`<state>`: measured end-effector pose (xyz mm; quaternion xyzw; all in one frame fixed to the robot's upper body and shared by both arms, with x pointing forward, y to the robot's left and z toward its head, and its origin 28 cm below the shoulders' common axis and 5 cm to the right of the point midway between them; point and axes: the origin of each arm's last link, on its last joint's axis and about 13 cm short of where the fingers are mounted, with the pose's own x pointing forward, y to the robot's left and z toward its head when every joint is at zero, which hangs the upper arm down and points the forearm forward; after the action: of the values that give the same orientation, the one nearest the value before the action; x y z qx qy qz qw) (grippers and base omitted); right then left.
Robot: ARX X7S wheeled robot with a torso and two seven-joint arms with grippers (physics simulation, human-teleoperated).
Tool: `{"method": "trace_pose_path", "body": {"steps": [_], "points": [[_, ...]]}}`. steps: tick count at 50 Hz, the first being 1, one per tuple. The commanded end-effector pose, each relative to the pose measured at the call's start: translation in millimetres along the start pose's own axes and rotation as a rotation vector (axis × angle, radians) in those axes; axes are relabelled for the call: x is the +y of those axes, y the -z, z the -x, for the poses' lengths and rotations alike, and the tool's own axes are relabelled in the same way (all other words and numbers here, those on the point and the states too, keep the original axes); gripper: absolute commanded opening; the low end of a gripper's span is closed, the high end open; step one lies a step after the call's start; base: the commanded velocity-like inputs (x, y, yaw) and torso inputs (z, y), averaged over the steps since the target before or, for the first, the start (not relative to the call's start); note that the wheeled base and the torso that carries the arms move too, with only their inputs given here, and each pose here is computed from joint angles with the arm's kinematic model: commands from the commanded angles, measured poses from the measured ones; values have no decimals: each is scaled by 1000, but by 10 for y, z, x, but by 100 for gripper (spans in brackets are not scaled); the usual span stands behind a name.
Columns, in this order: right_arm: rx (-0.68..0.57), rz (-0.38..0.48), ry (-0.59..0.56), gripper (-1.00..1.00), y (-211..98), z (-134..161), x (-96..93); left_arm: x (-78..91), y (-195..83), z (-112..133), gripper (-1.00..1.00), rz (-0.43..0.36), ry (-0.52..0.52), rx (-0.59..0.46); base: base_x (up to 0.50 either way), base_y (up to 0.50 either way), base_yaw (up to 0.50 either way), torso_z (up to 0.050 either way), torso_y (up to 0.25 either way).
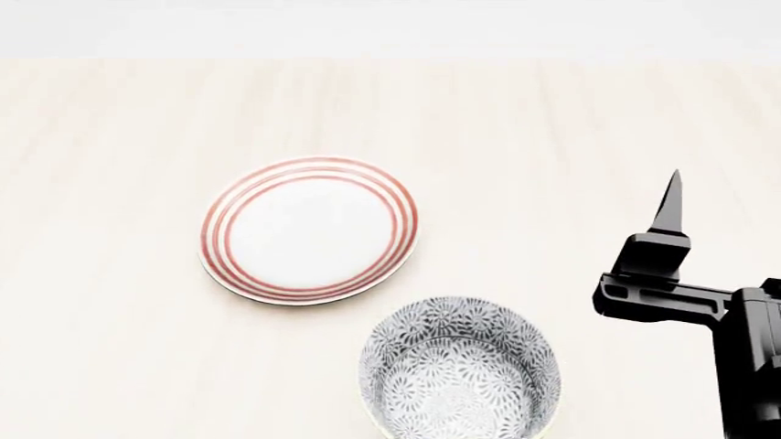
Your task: Put the bowl on the plate.
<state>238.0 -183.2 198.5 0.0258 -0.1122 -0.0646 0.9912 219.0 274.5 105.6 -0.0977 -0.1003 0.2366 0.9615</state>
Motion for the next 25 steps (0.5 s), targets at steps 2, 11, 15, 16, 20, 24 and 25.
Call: {"method": "trace_pose_path", "body": {"steps": [2,11,15,16,20,24,25], "points": [[10,-6,13,100,-137,-106,-86,60,-57,-6,100,14,-26,-14,500,0,0,0,0],[38,-7,-18,100,-50,-75,-57,76,-73,4,100,20,-33,-17,500,0,0,0,0],[47,-2,-19,100,-23,-61,-67,73,-79,5,100,22,-31,-18,500,0,0,0,0],[49,-1,-19,100,-17,-56,-70,72,-79,6,100,22,-30,-19,500,0,0,0,0],[62,6,-18,100,19,-25,-85,69,-80,6,100,21,-27,-21,500,0,0,0,0],[110,26,-24,100,33,19,-98,74,-83,9,100,21,-27,-22,480,0,0,0,0],[124,32,-38,100,41,34,-96,76,-86,10,100,22,-26,-23,0,0,0,0,0]]}}
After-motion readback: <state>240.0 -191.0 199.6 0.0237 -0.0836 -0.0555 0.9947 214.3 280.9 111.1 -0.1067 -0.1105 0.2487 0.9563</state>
